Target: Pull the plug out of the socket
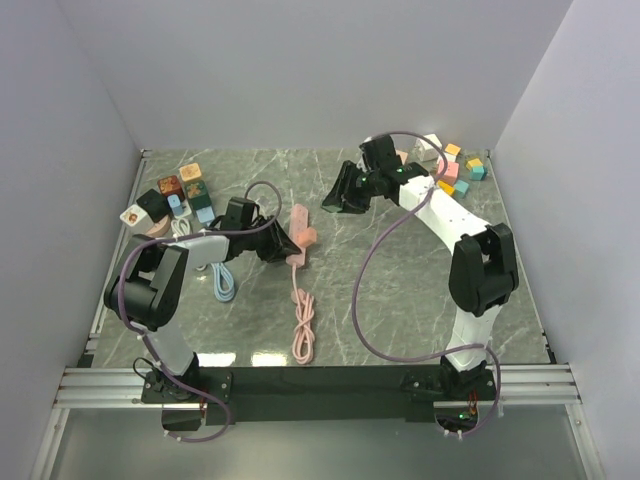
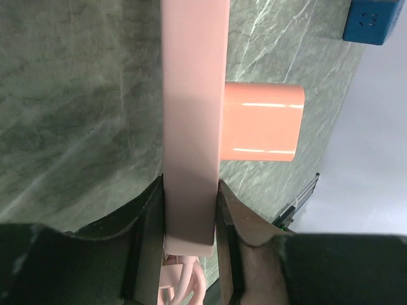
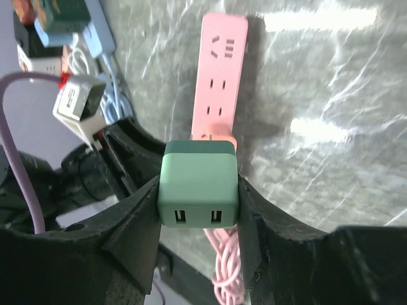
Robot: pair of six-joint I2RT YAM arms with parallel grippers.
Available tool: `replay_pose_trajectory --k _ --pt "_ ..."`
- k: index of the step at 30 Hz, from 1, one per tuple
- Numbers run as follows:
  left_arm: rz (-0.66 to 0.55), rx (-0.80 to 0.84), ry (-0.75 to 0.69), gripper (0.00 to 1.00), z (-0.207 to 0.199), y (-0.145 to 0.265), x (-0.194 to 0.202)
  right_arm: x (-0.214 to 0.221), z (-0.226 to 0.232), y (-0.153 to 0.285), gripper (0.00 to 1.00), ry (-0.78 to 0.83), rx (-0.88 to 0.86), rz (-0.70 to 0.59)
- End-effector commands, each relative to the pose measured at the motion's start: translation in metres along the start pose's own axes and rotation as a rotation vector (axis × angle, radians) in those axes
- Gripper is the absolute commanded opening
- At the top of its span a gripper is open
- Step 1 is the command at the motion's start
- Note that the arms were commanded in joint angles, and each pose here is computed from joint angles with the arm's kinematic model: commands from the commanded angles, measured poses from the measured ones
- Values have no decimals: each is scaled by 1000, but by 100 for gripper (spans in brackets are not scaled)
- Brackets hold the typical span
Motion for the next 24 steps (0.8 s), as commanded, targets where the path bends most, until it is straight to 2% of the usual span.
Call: replay_pose_trajectory --k 1,3,8,14,19,20,24 --pt "3 -48 24 1 1 4 -2 -31 6 18 0 33 20 -132" --pt "-1 -46 24 1 0 6 -1 -51 -11 29 0 -21 58 -197" --pt "9 -56 32 1 8 7 9 -138 -78 65 0 -149 179 -415" --pt "24 -58 28 1 12 8 14 -221 -143 76 0 -293 287 -570" --pt "27 -59 27 1 12 10 16 -270 -177 80 0 -397 316 -672" --pt "31 -57 27 1 11 10 16 -272 -196 63 0 -433 346 -652" --pt "27 -51 25 1 9 11 15 -290 -211 49 0 -483 336 -651"
Point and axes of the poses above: each gripper's point midway between its finger pads, its own y axis back along the fingers, its own z axis along the line the jaws close on, x = y × z, the point moved 1 cm from there along y, back along the fingers, and after that the axes turned 6 degrees about -y, right-handed, at the moved point
